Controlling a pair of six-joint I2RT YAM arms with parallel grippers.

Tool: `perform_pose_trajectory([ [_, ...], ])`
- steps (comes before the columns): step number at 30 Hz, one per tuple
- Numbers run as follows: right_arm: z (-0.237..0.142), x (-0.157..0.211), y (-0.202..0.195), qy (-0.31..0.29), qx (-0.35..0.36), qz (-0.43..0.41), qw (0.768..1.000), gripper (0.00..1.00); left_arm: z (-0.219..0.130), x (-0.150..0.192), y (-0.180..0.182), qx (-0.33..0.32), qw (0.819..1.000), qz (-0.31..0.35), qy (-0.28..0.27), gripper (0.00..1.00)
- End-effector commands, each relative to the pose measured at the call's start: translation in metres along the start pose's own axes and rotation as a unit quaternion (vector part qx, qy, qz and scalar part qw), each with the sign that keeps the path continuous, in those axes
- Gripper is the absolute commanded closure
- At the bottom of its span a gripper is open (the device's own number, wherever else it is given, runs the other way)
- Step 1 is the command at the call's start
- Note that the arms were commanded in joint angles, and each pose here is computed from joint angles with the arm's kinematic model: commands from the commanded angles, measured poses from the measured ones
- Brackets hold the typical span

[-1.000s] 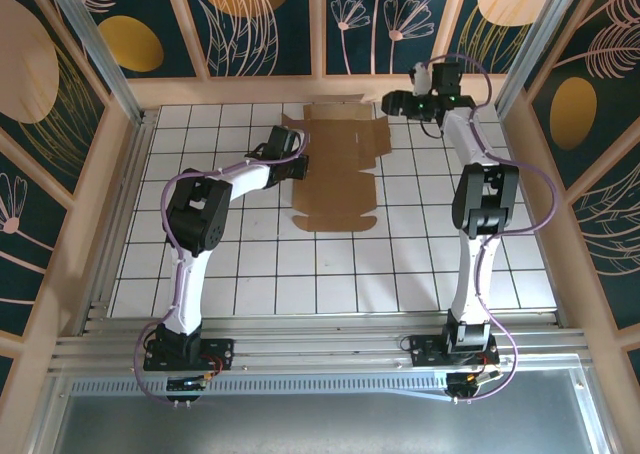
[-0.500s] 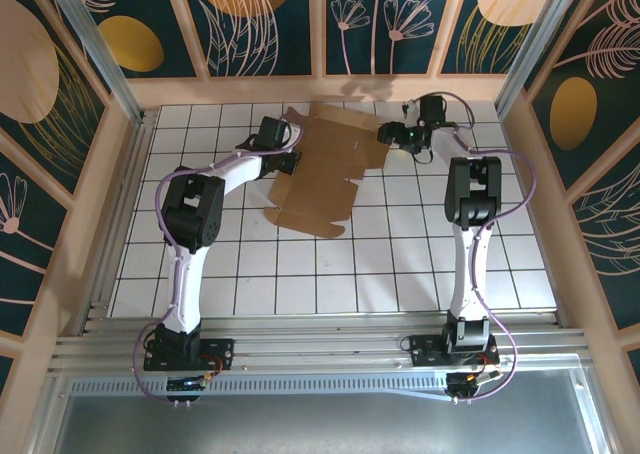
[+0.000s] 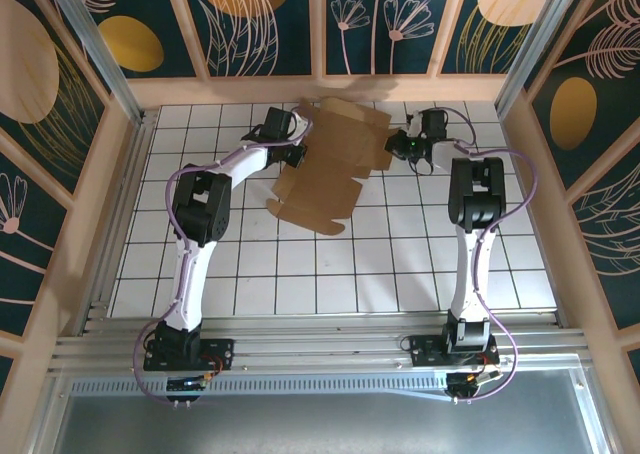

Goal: Fold the paper box

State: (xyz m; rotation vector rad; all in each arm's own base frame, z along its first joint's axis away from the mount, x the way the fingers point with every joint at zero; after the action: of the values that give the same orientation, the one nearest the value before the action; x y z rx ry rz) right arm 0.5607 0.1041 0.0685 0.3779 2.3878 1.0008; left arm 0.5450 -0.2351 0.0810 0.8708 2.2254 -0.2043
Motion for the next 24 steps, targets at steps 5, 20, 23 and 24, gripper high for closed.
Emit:
perform_pose_trajectory([
  [5, -0.052, -0.008, 0.047, -0.133, 0.046, -0.071, 0.987, 1.00, -0.102, -0.052, 0.003, -0.019, 0.984, -0.121, -0.130, 0.60],
  [20, -0.096, 0.081, 0.091, -0.310, 0.161, -0.300, 0.888, 1.00, -0.162, -0.018, -0.038, 0.140, 0.794, -0.563, -0.185, 0.36],
  [23, -0.098, 0.093, 0.098, -0.320, 0.164, -0.337, 0.870, 1.00, -0.161, -0.047, -0.039, 0.209, 0.744, -0.596, -0.220, 0.25],
  [24, -0.098, 0.096, 0.099, -0.323, 0.166, -0.347, 0.865, 1.00, -0.158, -0.056, -0.040, 0.227, 0.736, -0.599, -0.219, 0.24],
])
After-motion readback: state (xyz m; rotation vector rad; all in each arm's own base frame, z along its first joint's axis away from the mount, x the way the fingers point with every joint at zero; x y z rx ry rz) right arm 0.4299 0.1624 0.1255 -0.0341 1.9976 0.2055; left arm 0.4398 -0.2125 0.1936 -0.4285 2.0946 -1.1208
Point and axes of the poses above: each hand's point on the last joint's axis, 136 mm out from that joint toward the fingers, its own z axis out along the fingers, its own y axis along the line the jaws close on, x = y × z, the point moved 4 cm from there along -z, back along the fingers, and after that the axes turned 9 degrees about z, right-handed, at the moved point
